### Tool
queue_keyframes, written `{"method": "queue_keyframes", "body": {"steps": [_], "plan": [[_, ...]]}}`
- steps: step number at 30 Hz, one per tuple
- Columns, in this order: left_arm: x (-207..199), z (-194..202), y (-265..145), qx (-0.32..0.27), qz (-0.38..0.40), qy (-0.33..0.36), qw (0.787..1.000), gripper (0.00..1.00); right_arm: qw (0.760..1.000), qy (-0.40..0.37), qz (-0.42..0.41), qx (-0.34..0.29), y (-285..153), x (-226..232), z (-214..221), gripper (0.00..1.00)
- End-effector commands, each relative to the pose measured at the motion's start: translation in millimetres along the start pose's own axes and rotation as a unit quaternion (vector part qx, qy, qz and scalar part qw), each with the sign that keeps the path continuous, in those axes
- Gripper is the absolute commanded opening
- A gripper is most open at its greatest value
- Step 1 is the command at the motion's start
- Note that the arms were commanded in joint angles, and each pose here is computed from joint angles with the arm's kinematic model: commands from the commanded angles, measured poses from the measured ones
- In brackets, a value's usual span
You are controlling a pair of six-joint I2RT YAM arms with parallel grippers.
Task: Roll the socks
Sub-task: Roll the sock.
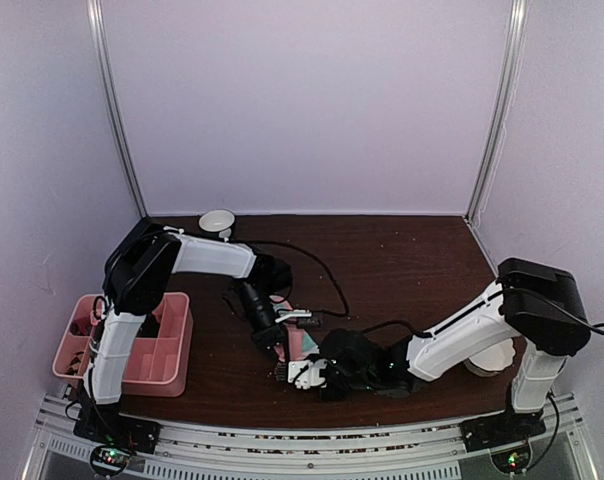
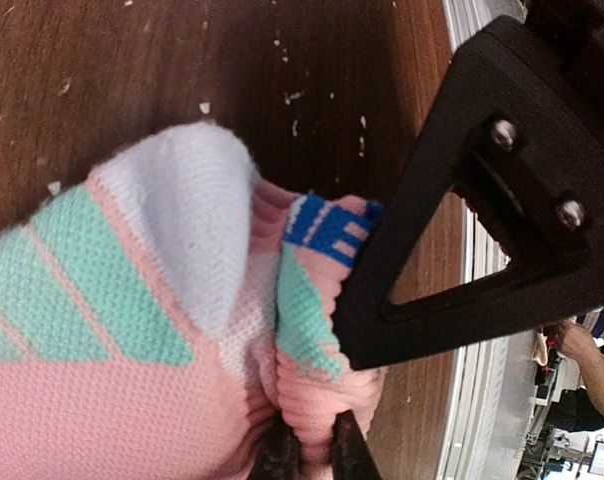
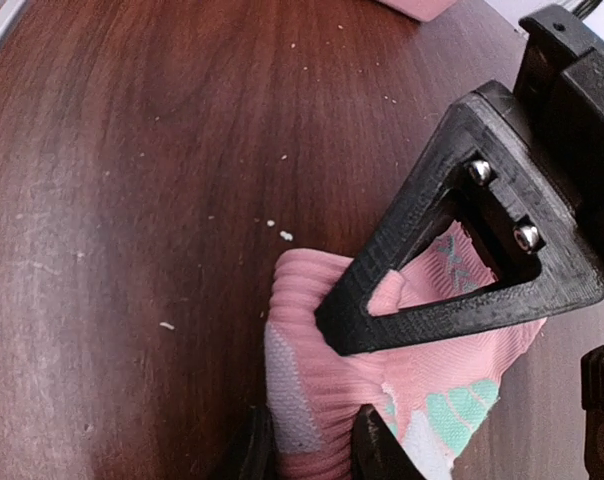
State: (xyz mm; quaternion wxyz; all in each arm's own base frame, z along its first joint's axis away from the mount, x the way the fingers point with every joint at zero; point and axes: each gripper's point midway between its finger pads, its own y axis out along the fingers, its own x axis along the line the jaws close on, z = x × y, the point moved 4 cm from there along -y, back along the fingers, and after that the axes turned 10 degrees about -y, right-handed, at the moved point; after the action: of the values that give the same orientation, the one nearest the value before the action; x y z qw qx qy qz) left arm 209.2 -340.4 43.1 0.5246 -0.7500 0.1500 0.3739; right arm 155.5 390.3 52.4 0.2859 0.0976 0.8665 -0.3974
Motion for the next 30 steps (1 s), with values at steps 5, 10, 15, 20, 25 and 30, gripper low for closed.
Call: {"method": "queue_keyframes", "body": {"steps": [5,10,15,20,25,30], "plan": [[24.4,20.8,7.7,0.058,-0.066,0.031,0.996,0.19,0.960,0.151,-0.213,0.104,17.3,66.2,67.4,0.09],[13.4,20.4,-13.0,0.040,-0.099,0.076,0.991,0.44,0.921,0.266,-0.268,0.099,21.4,80.7,75.8,0.00],[6.8,20.7,-37.1,0.002,-0.113,0.082,0.990,0.48,0.888,0.327,-0.309,0.093,24.1,100.0,80.0,0.00],[-5.6,24.1,-55.1,-0.034,-0.130,0.106,0.985,0.58,0.860,0.379,-0.325,0.104,29.1,108.0,81.6,0.00],[-23.7,26.8,-69.6,-0.083,-0.176,0.175,0.965,0.58,0.824,0.456,-0.319,0.109,32.2,107.2,87.2,0.00],[-46.1,35.6,-67.9,-0.115,-0.179,0.247,0.945,0.57,0.791,0.514,-0.307,0.122,32.9,105.8,92.7,0.00]]}}
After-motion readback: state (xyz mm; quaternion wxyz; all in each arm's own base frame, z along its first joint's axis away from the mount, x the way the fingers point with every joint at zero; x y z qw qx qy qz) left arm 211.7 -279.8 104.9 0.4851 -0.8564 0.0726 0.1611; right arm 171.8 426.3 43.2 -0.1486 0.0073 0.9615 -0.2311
